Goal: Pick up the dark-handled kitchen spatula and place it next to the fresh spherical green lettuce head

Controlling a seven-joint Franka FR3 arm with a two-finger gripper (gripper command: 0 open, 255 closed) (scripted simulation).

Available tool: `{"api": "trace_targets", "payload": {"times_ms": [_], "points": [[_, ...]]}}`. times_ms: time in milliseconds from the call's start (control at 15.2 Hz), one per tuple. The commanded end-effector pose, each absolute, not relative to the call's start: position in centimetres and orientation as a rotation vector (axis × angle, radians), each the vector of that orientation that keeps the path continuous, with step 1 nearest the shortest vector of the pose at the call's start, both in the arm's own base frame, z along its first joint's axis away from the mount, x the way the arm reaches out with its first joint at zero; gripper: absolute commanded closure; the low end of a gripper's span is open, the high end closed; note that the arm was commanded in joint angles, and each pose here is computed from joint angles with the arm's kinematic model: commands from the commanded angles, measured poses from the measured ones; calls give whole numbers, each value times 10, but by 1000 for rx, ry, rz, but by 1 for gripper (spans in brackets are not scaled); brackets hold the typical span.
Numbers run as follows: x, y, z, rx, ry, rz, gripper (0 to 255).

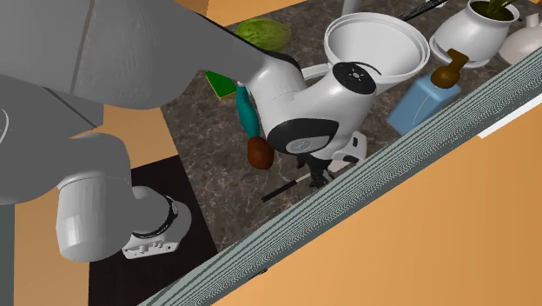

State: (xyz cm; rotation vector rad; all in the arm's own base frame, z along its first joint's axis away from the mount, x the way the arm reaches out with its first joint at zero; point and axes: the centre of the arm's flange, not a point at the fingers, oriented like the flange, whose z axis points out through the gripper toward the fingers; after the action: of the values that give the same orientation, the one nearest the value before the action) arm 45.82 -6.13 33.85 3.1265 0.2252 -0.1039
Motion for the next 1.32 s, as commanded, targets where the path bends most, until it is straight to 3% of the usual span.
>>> {"api": "trace_targets", "payload": {"times_ms": [0, 528, 1254], "points": [[458, -61, 339, 3127, 225, -104, 255], [458, -61, 338, 3127, 225, -104, 255], [458, -61, 397, 3127, 225, -104, 255]]}}
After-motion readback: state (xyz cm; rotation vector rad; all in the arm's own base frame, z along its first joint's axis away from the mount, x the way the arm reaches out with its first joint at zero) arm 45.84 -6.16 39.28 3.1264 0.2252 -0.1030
